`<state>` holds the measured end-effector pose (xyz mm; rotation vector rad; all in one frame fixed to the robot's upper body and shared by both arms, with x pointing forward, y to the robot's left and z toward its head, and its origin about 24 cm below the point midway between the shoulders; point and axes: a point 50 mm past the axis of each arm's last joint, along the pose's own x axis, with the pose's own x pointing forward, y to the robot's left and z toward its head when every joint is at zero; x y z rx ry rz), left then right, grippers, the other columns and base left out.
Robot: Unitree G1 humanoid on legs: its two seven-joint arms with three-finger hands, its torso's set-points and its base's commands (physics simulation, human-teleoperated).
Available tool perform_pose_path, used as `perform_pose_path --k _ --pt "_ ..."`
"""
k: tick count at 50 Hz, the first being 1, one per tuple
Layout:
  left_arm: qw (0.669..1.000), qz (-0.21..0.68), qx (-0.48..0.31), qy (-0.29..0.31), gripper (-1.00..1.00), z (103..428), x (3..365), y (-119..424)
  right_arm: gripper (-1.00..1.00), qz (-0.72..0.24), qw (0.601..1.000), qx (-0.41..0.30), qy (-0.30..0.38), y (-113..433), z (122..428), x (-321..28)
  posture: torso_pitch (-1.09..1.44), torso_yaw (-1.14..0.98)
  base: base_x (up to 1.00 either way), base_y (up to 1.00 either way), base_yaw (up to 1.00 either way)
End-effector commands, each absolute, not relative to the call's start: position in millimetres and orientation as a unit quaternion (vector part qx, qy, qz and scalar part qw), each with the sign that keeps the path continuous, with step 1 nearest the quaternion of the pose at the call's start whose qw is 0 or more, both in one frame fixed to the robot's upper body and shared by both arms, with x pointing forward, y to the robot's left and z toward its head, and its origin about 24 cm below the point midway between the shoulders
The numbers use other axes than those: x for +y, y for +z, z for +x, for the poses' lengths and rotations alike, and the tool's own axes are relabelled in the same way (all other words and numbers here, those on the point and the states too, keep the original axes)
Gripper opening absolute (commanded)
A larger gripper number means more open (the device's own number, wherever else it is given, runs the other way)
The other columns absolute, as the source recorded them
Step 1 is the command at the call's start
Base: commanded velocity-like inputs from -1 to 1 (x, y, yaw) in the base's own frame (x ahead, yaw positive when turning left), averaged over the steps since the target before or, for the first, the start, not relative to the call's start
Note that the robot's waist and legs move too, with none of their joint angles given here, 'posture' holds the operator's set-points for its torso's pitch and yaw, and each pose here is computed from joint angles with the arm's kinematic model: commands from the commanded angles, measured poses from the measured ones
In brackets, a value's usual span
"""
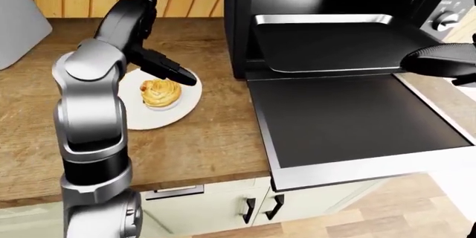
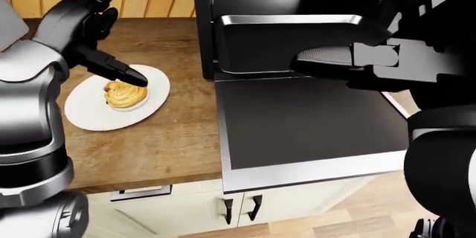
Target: Place the scone on the tray of the toaster oven.
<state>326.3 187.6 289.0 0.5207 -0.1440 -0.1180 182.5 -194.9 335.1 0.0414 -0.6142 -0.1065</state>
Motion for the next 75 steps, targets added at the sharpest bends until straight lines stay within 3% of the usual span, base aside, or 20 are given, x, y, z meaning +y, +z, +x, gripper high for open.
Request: perform_pose_path --k 1,27,58,59,64,71,75 --pt "0.957 0.265 -0.108 -0.048 1.00 321.7 187.9 302.5 1.00 0.023 0.942 -0.328 -0.060 343.2 177.6 -197.3 0.00 0.00 0.00 0.00 0.00" --pt "0.963 0.264 -0.055 -0.019 1.00 333.5 217.3 263.7 1.00 0.021 0.941 -0.333 -0.062 347.6 174.8 -199.4 0.00 0.00 0.00 0.00 0.00" --pt "0.963 0.266 -0.021 -0.032 1.00 347.7 216.4 238.0 1.00 0.021 0.941 -0.331 -0.067 345.4 171.1 -203.0 0.00 0.00 0.00 0.00 0.00" --pt "0.962 0.270 -0.020 -0.032 0.89 346.9 217.2 237.8 1.00 0.020 0.941 -0.331 -0.067 345.6 171.2 -202.9 0.00 0.00 0.00 0.00 0.00" --pt "0.959 0.282 -0.011 -0.031 0.90 344.4 220.9 235.8 1.00 0.021 0.941 -0.330 -0.067 344.2 172.0 -202.7 0.00 0.00 0.00 0.00 0.00" --pt "0.957 0.290 -0.001 -0.029 0.76 342.0 225.8 234.5 1.00 0.021 0.941 -0.330 -0.067 344.9 171.1 -203.3 0.00 0.00 0.00 0.00 0.00" --pt "0.956 0.293 0.002 -0.031 0.55 341.1 226.4 234.2 1.00 0.021 0.942 -0.329 -0.067 344.7 171.5 -203.3 0.00 0.00 0.00 0.00 0.00"
